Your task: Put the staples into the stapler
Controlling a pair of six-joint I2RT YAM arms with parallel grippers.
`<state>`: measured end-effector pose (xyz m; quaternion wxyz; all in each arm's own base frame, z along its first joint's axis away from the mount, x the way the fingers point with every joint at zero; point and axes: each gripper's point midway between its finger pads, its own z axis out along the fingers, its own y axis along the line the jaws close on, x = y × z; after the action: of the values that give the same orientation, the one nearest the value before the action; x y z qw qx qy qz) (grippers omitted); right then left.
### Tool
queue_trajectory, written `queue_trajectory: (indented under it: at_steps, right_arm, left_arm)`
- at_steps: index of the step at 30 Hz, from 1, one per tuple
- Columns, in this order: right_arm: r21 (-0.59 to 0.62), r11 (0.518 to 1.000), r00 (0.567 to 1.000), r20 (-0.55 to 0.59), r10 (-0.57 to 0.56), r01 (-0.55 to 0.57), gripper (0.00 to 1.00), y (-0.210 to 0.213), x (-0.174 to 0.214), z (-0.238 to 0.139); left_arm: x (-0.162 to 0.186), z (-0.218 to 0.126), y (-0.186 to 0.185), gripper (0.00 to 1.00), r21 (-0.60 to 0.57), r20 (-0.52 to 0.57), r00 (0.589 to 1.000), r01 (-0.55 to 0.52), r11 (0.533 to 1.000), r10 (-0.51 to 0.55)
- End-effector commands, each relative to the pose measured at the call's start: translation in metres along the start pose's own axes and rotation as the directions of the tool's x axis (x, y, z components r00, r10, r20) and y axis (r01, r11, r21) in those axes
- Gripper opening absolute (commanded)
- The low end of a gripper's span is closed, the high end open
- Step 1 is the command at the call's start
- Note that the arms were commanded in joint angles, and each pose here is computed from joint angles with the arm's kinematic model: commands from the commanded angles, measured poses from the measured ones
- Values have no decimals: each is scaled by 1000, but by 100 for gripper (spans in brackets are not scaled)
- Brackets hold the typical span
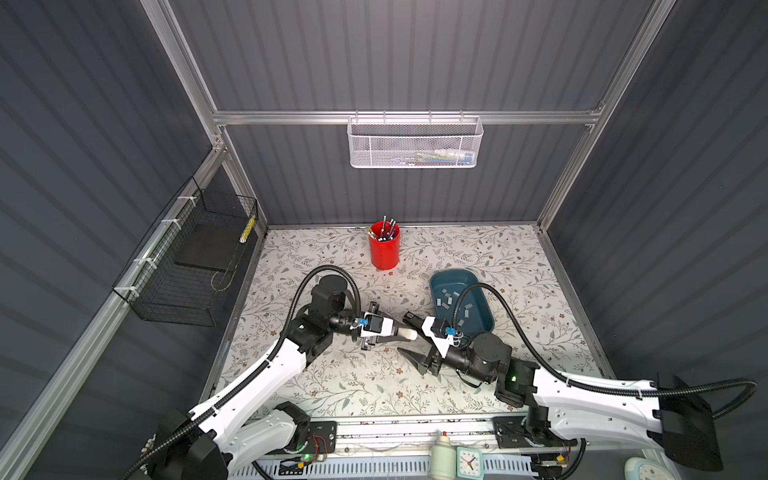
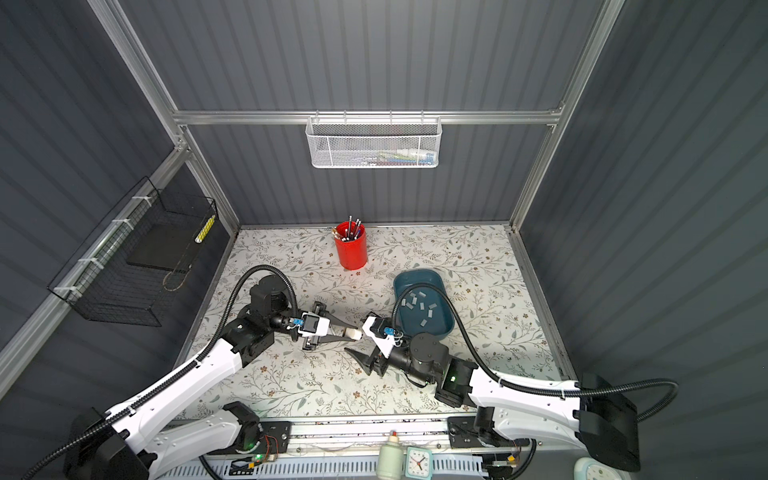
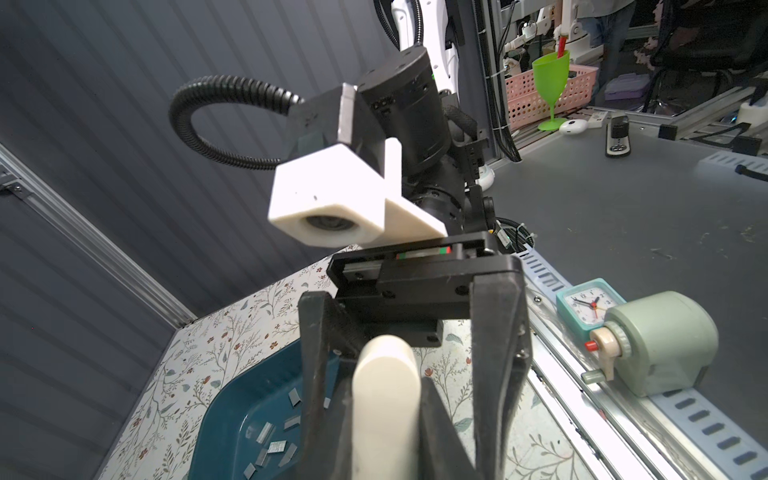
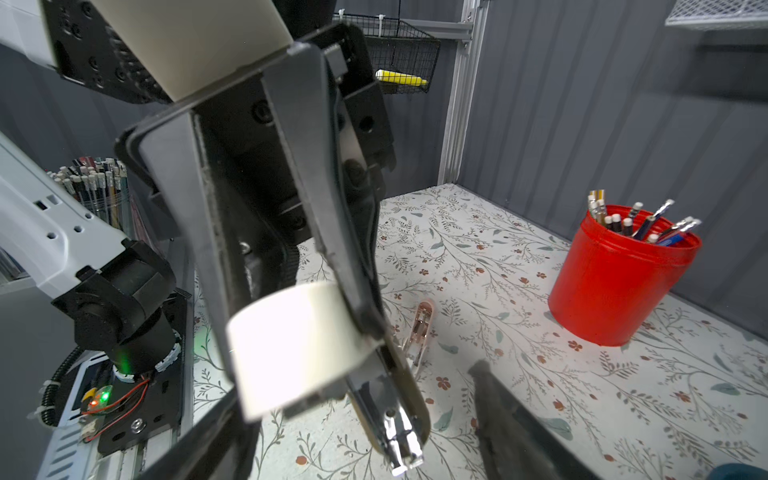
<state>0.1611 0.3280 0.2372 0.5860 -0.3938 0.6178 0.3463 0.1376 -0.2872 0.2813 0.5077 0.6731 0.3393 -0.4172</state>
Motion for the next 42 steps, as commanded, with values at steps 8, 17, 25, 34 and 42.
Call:
queue_trajectory:
  at_steps: [8,17,25,34,42]
  right_arm:
    - [-62,998,998,48,-27,30,59,11,-16,6]
    - [-79,996,997,70,-25,31,51,14,-23,7]
    - [-85,996,997,78,-16,23,44,15,-23,9]
    - [-90,996,996,85,3,5,26,16,-25,11]
    - [-59,998,995,88,35,-29,24,10,-23,3]
  left_arm:
    - [-16,2,-7,0,83,57,998,-12,997,7]
    - [-15,3,-8,0,98,60,998,-3,995,-3]
    - [-14,3,-8,0,102,62,998,-1,995,-5]
    - [-14,3,-8,0,101,60,998,-1,995,-5]
    - [-9,3,-2,34,52,27,1000,-14,999,13]
